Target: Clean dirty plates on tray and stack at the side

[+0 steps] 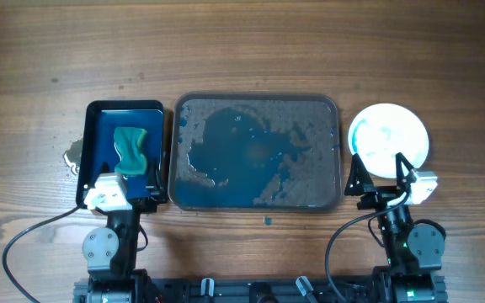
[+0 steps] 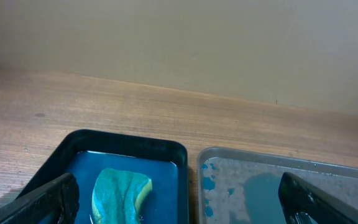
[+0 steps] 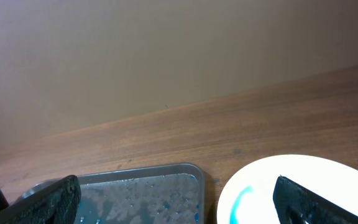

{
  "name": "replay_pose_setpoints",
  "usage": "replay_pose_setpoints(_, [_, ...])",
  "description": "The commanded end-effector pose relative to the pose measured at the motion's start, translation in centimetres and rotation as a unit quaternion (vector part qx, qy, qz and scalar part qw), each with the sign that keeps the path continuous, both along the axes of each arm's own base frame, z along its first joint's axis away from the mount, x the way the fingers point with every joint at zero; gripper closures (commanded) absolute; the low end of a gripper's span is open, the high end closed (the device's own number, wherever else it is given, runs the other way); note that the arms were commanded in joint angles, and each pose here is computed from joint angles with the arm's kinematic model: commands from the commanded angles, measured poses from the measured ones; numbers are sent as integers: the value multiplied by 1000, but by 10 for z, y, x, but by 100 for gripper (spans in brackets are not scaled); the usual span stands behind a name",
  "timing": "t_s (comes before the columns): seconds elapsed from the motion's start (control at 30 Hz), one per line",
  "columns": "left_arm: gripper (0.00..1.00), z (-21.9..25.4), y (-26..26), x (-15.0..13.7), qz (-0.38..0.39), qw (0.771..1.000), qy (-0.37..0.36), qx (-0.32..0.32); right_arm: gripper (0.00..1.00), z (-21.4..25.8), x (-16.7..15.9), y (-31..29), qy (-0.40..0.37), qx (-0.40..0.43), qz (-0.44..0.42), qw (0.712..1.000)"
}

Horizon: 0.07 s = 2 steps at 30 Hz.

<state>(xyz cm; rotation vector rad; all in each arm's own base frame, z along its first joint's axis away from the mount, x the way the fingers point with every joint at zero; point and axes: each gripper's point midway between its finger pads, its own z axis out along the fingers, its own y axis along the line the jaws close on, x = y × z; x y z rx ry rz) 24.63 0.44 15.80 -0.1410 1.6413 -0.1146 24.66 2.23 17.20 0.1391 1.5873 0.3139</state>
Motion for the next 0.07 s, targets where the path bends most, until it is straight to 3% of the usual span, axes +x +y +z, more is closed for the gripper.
replay_pose_setpoints(0.0, [0, -1, 0, 0, 2, 1000, 0, -3, 0, 1, 0, -1, -3, 4, -3, 1000])
replay_pose_setpoints(0.03, [0, -1, 0, 0, 1, 1000, 0, -3, 0, 1, 0, -1, -3, 4, -3, 1000])
